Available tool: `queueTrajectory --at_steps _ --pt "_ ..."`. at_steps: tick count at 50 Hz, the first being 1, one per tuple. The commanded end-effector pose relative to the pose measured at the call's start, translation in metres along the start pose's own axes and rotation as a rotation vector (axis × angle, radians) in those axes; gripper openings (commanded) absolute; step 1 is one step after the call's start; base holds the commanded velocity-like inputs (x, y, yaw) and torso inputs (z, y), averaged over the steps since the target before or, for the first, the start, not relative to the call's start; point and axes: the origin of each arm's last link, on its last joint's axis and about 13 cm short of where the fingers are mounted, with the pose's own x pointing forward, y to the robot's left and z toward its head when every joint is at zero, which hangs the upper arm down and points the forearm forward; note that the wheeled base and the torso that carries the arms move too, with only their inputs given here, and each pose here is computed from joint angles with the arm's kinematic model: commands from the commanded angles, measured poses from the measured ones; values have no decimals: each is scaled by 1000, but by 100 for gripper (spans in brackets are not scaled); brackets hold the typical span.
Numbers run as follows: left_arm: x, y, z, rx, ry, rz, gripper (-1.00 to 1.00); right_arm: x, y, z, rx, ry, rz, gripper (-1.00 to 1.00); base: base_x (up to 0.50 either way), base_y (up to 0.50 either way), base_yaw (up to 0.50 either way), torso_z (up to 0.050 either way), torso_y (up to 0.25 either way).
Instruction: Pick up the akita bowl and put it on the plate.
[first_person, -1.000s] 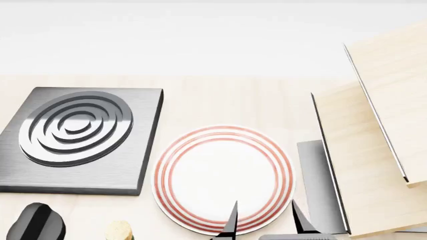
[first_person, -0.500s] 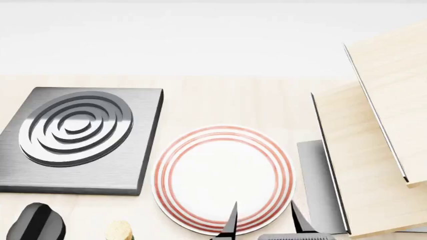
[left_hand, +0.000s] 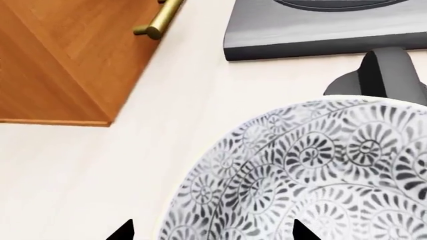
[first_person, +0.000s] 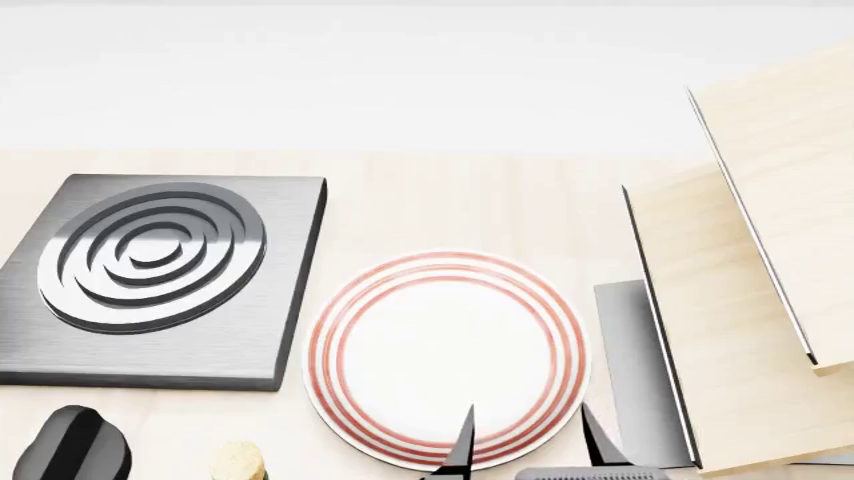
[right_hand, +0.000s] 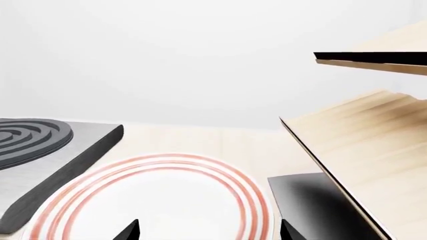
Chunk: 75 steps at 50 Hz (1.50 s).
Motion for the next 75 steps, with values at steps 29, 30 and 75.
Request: queueTrajectory --at_steps 29,30,75 --pt "7 -8 -15 115 122 -25 100 0 0 -1 0 4 2 100 0 0 0 0 0" --pt "7 -8 -16 117 123 -28 100 0 0 -1 -1 4 2 100 0 0 0 0 0" --pt "7 -4 7 -3 -118 102 -100 1 1 -4 -1 15 5 100 2 0 -2 -2 0"
